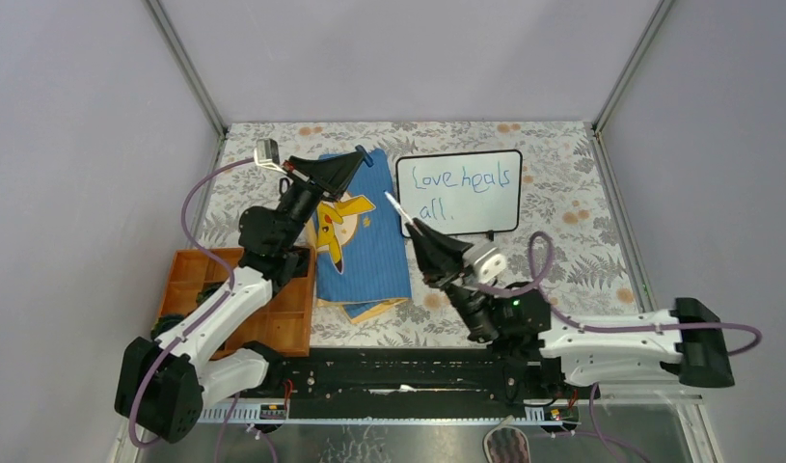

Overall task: Write a sentence on the whiteboard
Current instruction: Close the whiteboard marker at the center of the board.

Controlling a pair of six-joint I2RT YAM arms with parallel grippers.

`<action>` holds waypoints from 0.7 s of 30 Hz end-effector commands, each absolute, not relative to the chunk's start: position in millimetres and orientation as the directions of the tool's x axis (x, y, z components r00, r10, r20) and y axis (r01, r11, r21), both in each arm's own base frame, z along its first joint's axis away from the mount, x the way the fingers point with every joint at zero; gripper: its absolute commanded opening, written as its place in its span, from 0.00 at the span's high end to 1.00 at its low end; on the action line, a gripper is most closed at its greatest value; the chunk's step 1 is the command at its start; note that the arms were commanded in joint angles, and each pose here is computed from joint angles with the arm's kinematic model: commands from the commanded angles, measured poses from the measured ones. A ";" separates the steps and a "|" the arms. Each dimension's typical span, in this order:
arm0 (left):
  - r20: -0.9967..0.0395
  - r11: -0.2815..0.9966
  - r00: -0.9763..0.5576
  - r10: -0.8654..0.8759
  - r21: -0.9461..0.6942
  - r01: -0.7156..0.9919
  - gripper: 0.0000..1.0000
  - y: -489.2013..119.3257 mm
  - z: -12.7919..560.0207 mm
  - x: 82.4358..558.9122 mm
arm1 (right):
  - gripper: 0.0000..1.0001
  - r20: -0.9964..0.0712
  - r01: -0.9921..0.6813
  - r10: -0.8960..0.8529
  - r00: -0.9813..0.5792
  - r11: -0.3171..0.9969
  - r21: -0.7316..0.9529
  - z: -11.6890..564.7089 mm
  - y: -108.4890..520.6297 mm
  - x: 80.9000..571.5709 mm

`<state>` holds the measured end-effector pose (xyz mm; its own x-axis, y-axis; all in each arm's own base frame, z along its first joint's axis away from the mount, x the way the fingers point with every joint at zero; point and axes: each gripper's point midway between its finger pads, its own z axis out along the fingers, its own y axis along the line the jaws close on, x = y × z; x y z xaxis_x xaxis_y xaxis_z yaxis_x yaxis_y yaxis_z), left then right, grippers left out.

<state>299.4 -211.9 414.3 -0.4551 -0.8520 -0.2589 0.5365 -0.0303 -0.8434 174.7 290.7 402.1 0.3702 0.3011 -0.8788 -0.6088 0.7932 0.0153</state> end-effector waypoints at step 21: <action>-0.251 -0.205 -0.524 -0.814 -0.719 0.663 1.00 -191.6 450.9 236.5 | 1.00 -0.793 -0.660 0.478 0.377 0.740 0.132 439.0 309.8 156.8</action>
